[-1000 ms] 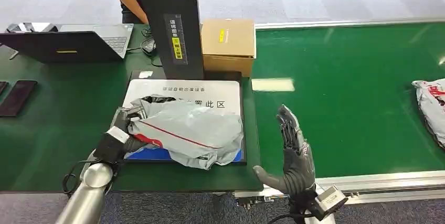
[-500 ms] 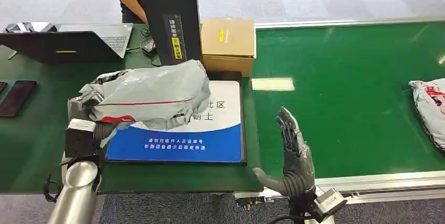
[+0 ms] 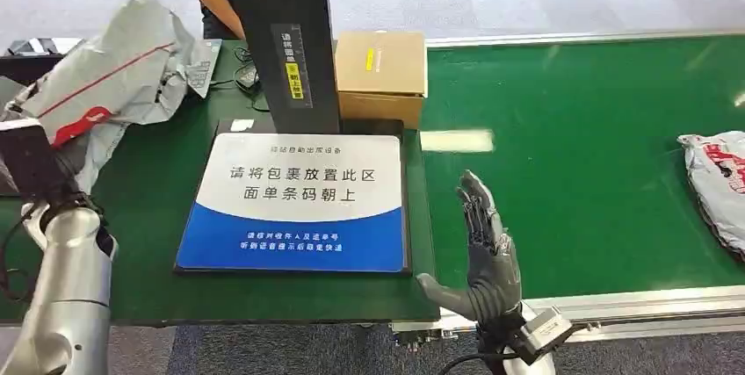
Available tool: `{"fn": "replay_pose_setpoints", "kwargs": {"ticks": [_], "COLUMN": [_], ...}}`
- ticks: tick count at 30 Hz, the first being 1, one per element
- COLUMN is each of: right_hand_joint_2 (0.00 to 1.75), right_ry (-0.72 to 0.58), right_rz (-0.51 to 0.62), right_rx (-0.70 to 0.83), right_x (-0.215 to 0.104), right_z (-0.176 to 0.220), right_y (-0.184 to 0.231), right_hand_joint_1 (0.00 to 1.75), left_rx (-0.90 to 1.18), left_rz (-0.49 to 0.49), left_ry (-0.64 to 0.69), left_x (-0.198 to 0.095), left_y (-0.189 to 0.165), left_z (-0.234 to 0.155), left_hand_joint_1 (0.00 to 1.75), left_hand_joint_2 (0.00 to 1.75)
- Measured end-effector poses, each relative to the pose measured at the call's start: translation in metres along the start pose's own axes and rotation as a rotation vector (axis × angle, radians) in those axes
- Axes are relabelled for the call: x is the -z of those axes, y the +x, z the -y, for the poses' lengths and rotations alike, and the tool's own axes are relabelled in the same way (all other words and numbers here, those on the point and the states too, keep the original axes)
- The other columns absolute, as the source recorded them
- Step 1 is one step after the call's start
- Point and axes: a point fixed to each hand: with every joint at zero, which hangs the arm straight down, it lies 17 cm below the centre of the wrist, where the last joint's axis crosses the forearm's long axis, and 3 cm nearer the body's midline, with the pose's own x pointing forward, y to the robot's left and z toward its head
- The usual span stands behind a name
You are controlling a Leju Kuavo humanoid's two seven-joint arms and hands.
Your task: Moved the parcel from conveyor to table for the left to box.
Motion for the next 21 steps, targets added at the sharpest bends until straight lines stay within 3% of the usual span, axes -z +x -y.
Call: {"fn": "replay_pose_setpoints", "kwargs": {"ticks": [9, 10, 11, 18, 19, 21], "right_hand_joint_2": [1.75, 1.75, 1.75, 1.75, 1.75, 1.75], "right_ry": [-0.003, -0.001, 0.001, 0.0, 0.001, 0.0], "right_rz": [0.012, 0.013, 0.011, 0.009, 0.007, 0.002], "right_rx": [0.01, 0.011, 0.013, 0.013, 0.014, 0.014], "right_x": [0.015, 0.017, 0.018, 0.024, 0.024, 0.024], "right_z": [-0.002, -0.003, -0.004, -0.006, -0.007, -0.007], "right_y": [-0.002, -0.002, -0.003, -0.007, -0.008, -0.01], "right_hand_joint_1": [0.0, 0.0, 0.0, 0.0, 0.0, 0.0], "left_rx": [0.206, 0.244, 0.28, 0.31, 0.312, 0.313], "left_rz": [-0.128, -0.131, -0.139, -0.219, -0.227, -0.238], "left_ry": [0.124, 0.127, 0.134, 0.188, 0.189, 0.185], "left_x": [0.034, 0.038, 0.042, 0.046, 0.044, 0.042], "left_y": [-0.052, -0.055, -0.06, -0.086, -0.089, -0.093], "left_z": [-0.044, -0.049, -0.057, -0.083, -0.084, -0.084], "left_hand_joint_1": [1.75, 0.23, 0.0, 0.0, 0.0, 0.0], "left_hand_joint_2": [1.75, 1.75, 1.75, 1.75, 0.0, 0.0]}}
